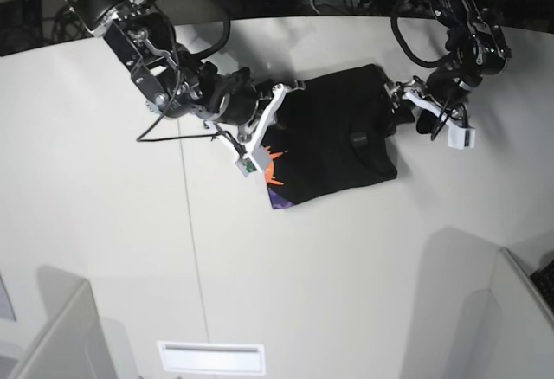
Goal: Fold the T-shirt properly
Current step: 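Grasp the folded bundle's edges with both grippers and rotate it, then push the folded shirt into a neat square with the left gripper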
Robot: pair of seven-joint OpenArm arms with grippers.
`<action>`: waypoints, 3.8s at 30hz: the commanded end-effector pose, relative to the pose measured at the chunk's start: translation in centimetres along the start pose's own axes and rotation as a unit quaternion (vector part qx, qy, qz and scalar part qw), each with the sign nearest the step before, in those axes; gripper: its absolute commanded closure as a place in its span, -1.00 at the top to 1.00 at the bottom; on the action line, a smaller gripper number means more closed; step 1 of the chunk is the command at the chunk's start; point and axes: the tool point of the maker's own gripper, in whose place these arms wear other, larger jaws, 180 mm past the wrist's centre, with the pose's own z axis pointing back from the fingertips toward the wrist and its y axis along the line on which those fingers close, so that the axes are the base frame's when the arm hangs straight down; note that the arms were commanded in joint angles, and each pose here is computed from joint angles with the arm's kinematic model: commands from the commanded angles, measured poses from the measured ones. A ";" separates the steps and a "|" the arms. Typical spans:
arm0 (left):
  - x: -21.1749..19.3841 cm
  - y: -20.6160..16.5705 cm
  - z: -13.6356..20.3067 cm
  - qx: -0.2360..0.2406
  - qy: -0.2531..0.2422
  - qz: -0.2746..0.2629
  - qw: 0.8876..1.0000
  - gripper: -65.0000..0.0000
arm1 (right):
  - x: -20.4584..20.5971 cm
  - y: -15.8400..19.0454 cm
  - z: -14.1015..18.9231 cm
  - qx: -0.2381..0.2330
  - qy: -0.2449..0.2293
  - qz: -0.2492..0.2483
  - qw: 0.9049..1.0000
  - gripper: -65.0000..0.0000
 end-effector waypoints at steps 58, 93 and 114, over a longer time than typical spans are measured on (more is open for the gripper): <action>-5.1 -18.0 -13.3 -0.185 0.154 -0.751 0.615 -1.00 | -8.9 -20.8 16.5 -0.279 -0.167 -0.360 0.874 -1.00; -2.5 -19.5 -14.8 -0.208 0.127 -0.793 0.559 0.23 | -10.2 -19.6 15.2 -0.268 -0.159 -0.384 0.869 -1.00; 14.4 -21.1 -3.4 -0.094 -0.178 -0.613 0.764 -0.80 | -7.9 -19.4 17.6 -0.292 -0.199 -0.288 0.890 -1.00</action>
